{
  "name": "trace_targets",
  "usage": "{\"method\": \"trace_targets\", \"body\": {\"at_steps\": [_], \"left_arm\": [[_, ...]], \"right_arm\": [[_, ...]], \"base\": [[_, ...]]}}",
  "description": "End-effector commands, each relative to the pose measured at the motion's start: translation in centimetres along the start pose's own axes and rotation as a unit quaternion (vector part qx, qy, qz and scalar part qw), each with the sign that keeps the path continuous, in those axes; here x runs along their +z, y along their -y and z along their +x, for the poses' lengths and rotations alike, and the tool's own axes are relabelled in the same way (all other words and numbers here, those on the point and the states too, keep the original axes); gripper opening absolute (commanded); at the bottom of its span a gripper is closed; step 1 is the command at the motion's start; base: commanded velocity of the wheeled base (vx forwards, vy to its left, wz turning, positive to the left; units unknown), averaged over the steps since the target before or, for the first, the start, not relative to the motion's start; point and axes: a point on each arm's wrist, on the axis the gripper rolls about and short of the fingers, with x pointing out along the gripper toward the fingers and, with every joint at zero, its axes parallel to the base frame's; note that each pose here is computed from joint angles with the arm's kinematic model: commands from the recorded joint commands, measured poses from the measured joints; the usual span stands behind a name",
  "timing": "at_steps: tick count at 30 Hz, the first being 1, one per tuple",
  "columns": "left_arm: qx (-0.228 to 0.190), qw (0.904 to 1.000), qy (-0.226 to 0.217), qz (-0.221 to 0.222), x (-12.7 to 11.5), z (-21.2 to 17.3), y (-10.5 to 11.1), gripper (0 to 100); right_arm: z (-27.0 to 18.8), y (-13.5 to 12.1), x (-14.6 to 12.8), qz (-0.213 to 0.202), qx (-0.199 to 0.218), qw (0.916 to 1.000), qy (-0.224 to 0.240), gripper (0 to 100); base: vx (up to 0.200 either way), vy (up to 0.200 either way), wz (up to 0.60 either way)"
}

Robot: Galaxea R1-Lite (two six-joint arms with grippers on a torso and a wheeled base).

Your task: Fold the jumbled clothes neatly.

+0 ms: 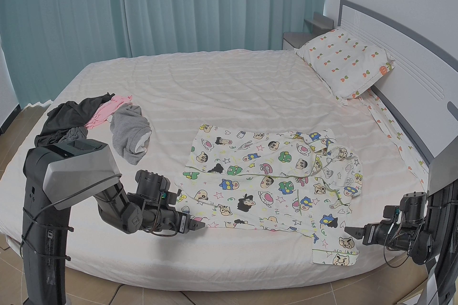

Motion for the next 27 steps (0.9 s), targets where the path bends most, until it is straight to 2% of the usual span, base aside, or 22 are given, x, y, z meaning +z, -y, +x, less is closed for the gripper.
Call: {"method": "trace_targets", "body": {"at_steps": [1, 6, 9, 20, 23, 27], "left_arm": [[0.000, 0.9999, -0.017, -0.002, -1.0, -0.4, 0.0, 100], [-0.003, 0.9993, -0.038, 0.000, -2.3, -1.7, 0.3, 100], [-0.019, 0.9990, -0.036, 0.021, -3.2, -3.3, 0.3, 100], [-0.018, 0.9979, -0.042, 0.046, -4.4, -5.5, -1.4, 100], [-0.014, 0.9990, -0.027, 0.034, -3.6, -5.3, -1.7, 100], [-0.013, 0.9990, 0.014, -0.039, -1.1, -5.0, -1.8, 100]], "right_arm": [[-0.2, -0.1, -0.2, 0.000, 0.000, 1.0000, -0.005, 100], [-0.2, -0.1, -0.2, 0.000, 0.000, 1.0000, -0.004, 100], [-0.2, -0.1, -0.2, 0.000, 0.000, 1.0000, -0.005, 100], [-0.1, -0.4, -0.3, -0.004, 0.004, 1.0000, -0.007, 100], [-0.1, -0.4, -0.3, -0.004, 0.004, 1.0000, -0.007, 100], [-0.1, -0.4, -0.3, -0.004, 0.004, 1.0000, -0.007, 100]], "base": [[0.000, 0.000, 0.00], [0.000, 0.000, 0.00], [0.000, 0.000, 0.00], [0.000, 0.000, 0.00], [0.000, 0.000, 0.00], [0.000, 0.000, 0.00]]}}
